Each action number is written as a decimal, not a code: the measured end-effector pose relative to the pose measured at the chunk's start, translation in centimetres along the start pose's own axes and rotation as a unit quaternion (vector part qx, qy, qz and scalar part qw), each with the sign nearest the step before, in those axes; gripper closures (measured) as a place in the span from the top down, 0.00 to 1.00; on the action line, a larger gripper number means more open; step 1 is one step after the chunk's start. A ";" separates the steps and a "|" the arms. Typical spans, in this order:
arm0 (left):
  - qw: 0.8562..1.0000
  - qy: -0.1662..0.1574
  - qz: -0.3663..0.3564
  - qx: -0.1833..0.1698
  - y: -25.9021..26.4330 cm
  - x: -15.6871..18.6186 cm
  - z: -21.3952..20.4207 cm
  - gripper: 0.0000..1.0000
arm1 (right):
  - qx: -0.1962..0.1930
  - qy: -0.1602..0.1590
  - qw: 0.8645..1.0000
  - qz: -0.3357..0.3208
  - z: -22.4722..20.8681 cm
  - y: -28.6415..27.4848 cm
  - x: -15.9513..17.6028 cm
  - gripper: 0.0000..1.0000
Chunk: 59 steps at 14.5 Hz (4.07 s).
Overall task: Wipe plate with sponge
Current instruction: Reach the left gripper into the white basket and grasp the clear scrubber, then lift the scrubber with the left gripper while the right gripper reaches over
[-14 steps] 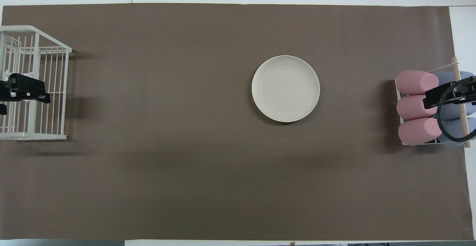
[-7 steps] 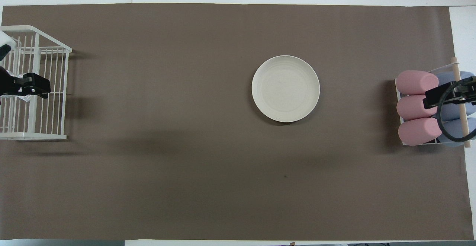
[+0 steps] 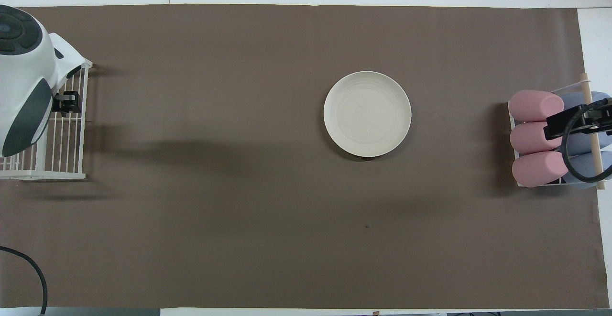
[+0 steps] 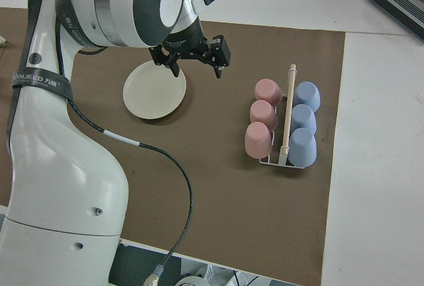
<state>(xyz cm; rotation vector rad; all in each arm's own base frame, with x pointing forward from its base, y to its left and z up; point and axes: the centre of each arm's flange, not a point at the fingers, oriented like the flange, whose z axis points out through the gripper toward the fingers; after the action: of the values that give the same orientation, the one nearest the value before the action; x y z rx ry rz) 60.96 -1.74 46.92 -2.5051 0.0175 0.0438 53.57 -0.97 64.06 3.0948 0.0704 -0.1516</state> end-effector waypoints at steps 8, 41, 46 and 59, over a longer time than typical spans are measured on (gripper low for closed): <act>0.996 0.011 0.023 0.088 3.3 2.5 4.8 1.00 | 0.000 0.000 1.000 0.000 0.0 0.0 0.0 1.00; 0.967 -0.090 -0.090 -0.223 -5.8 -0.8 -10.8 0.04 | 0.012 -0.001 0.997 0.075 -1.4 -5.5 -0.6 1.00; 0.864 -0.132 -0.180 -0.451 -11.0 -2.9 -13.2 0.04 | 0.113 -0.045 0.954 0.275 -2.1 -9.4 -1.4 1.00; 0.601 -0.177 -0.168 -0.762 2.8 -13.3 -8.9 0.04 | 0.207 -0.072 0.792 0.569 -3.2 -31.8 -6.7 1.00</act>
<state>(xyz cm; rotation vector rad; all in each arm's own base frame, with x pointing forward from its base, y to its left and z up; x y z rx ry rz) 47.89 -9.22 52.94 -4.0592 -1.1234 0.6553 45.74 30.63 66.63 2.8241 -1.9721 -0.3626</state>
